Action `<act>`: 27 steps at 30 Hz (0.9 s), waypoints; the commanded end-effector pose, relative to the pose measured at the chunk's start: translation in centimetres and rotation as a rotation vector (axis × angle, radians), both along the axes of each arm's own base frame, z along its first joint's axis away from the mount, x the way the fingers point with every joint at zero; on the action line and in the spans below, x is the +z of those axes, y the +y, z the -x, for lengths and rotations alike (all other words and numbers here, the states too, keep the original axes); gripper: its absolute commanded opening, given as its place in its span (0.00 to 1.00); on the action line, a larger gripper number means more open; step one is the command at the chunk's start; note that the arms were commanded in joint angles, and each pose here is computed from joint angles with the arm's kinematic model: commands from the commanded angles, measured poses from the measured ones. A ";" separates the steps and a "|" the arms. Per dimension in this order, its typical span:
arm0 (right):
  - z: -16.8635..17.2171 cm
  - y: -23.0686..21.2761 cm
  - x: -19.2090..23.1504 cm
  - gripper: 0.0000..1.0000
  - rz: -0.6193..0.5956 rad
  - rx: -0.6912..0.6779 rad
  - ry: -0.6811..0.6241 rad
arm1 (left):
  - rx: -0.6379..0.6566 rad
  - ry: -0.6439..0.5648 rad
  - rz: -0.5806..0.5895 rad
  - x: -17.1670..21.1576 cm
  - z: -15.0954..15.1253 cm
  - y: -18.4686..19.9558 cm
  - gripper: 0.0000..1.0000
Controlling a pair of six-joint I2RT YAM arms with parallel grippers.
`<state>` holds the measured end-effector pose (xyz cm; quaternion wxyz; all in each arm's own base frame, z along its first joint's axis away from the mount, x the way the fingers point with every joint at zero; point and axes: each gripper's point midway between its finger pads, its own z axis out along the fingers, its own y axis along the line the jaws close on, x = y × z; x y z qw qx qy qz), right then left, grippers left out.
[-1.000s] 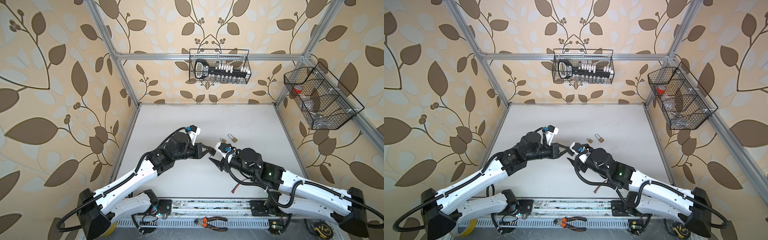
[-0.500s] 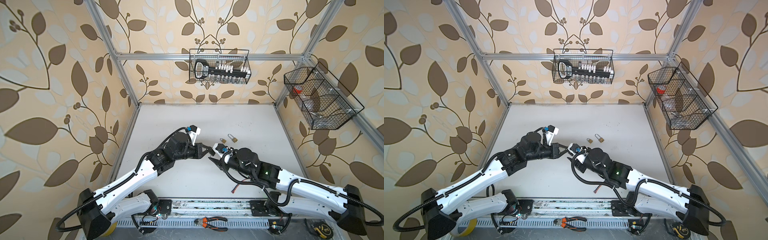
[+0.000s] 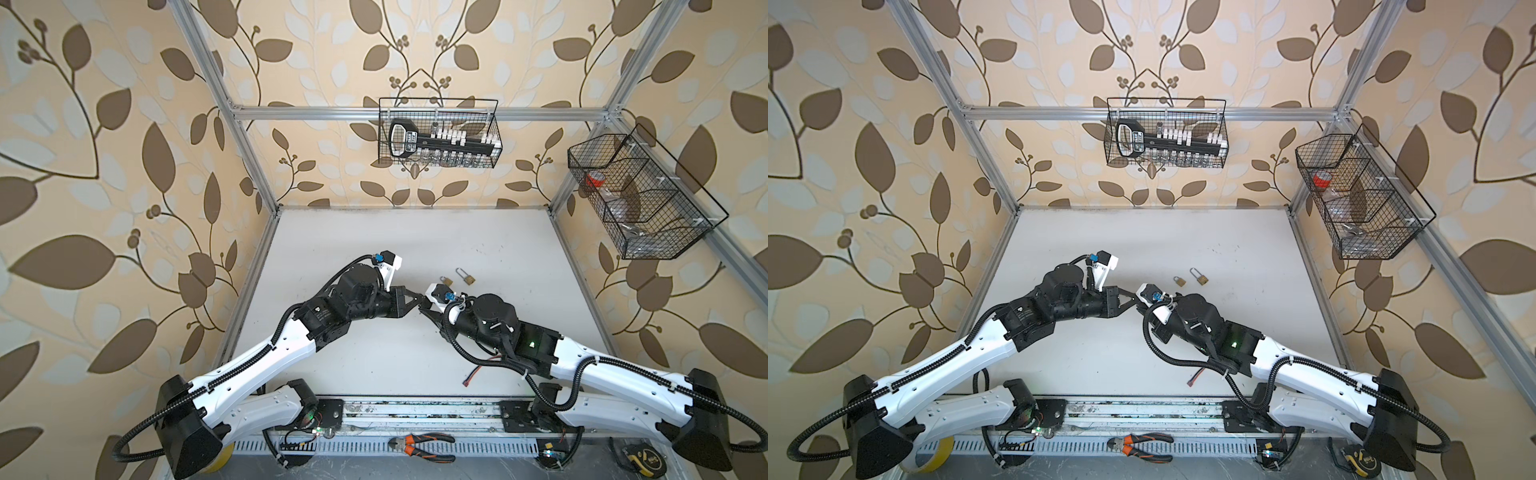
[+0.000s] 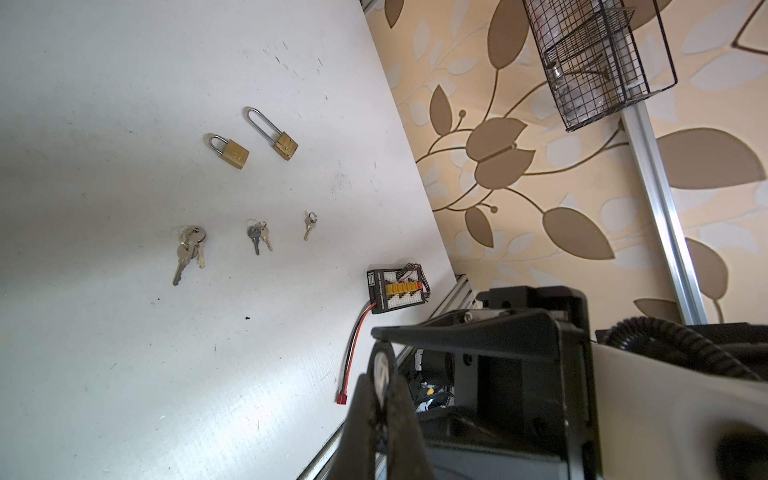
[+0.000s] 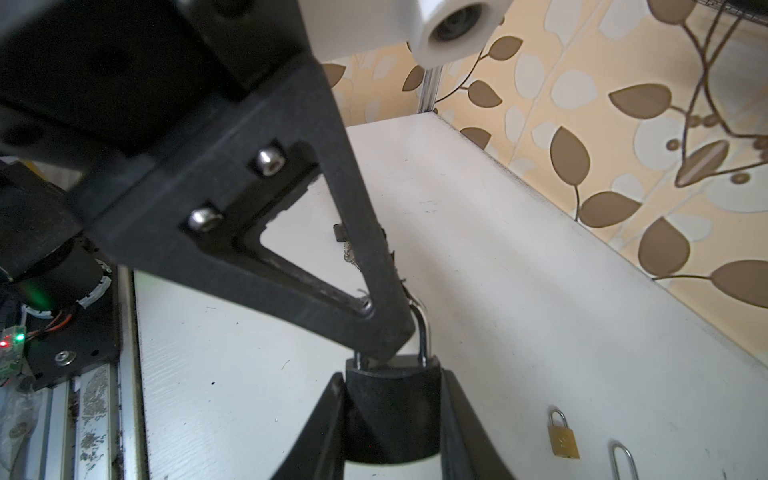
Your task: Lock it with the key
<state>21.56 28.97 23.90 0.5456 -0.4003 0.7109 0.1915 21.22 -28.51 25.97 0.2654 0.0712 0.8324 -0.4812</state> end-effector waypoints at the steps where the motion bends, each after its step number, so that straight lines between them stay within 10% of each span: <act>1: 0.1 0.7 1.7 0.27 -0.043 0.025 -0.013 | -0.005 -0.066 0.067 2.9 0.0 -0.4 0.00; 9: 0.6 0.6 2.5 0.04 -0.079 0.038 0.000 | -0.010 -0.073 0.057 3.5 0.0 -0.4 0.07; 14: 0.1 -1.0 4.6 0.00 -0.177 -0.024 0.021 | 0.065 -0.157 -0.029 5.3 -0.6 1.7 0.85; 27: -10.5 -6.7 -3.2 0.00 -0.111 -0.348 0.460 | 0.402 -0.147 -0.371 2.4 -3.2 11.1 0.99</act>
